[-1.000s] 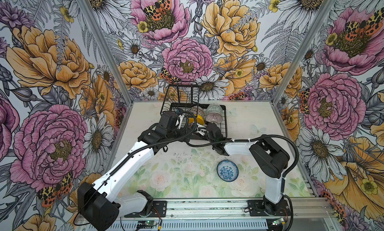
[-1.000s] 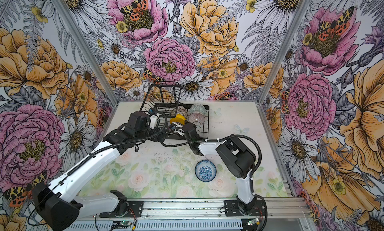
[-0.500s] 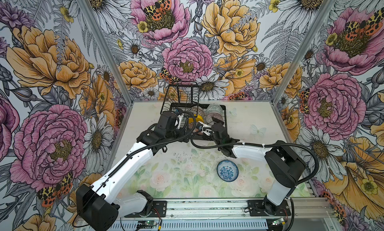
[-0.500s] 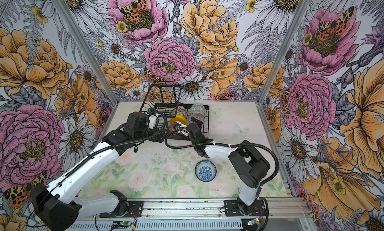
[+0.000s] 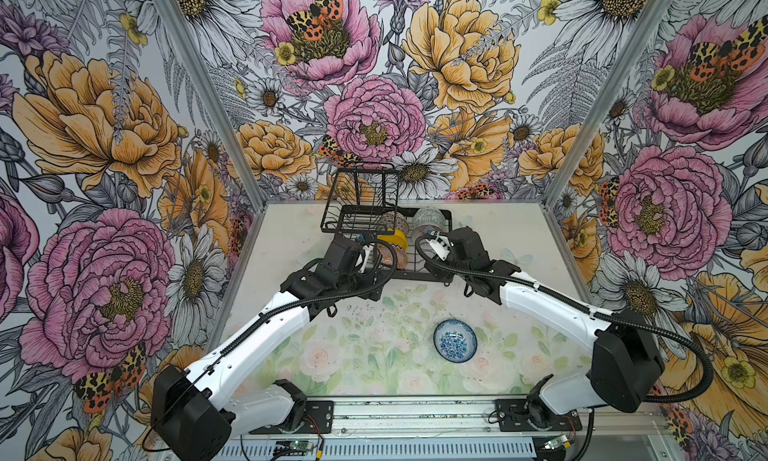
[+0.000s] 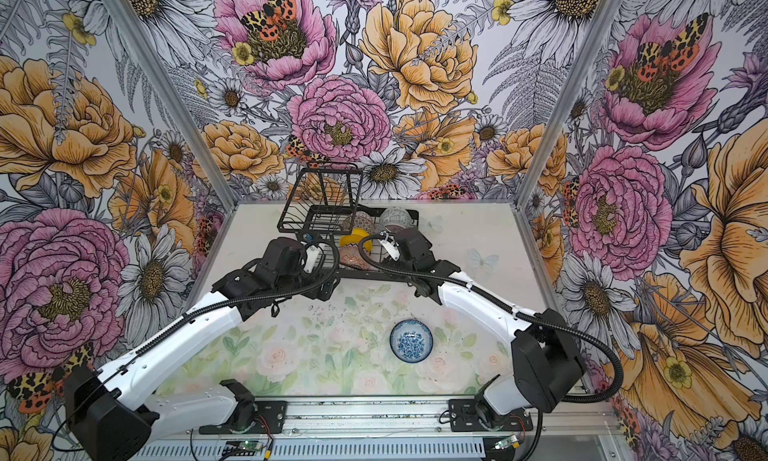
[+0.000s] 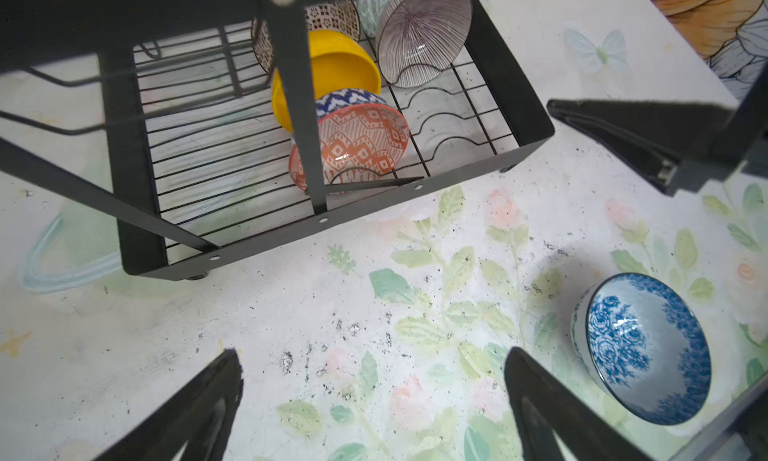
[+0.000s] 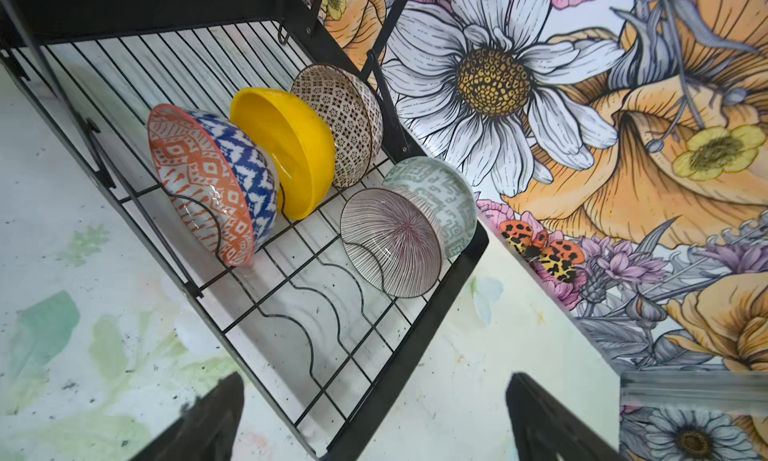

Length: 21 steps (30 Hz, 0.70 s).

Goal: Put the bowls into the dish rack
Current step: 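Open and withdraw the right gripper from the rack, then lower the left gripper onto the rim of the blue-and-white floral bowl and close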

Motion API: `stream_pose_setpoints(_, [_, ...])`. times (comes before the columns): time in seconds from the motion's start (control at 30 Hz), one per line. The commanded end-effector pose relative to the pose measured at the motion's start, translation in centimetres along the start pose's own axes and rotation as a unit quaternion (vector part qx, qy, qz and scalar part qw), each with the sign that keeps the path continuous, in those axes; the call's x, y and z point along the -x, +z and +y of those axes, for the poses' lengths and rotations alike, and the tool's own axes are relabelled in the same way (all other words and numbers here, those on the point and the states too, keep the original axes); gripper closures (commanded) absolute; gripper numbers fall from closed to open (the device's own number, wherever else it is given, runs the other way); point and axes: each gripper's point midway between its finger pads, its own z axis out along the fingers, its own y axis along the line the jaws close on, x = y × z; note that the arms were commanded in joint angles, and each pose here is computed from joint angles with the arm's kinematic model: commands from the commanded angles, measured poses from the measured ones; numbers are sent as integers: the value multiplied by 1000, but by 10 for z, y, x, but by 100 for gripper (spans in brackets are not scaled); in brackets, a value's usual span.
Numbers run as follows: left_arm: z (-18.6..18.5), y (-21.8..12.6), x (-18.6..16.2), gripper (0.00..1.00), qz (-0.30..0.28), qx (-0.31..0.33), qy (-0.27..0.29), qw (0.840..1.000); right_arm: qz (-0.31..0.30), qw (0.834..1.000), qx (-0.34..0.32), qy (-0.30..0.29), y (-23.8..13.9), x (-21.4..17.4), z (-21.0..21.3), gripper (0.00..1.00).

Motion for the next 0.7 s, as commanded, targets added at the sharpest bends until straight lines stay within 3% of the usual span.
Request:
stream_pose_setpoints(0.0, [-9, 9, -11, 1, 12, 2, 6, 1000, 33, 994, 50, 93, -13, -5, -4, 1])
stream_pose_setpoints(0.2, [-57, 38, -28, 1, 28, -84, -2, 996, 55, 980, 80, 171, -13, -2, -25, 0])
stream_pose_setpoints(0.33, [-91, 64, -44, 1, 51, -148, -26, 987, 78, 978, 72, 181, -8, -7, -30, 1])
stream_pose_setpoints(0.67, [-156, 88, -65, 7, 108, -198, 20, 974, 101, 976, 61, 185, -1, -19, -32, 1])
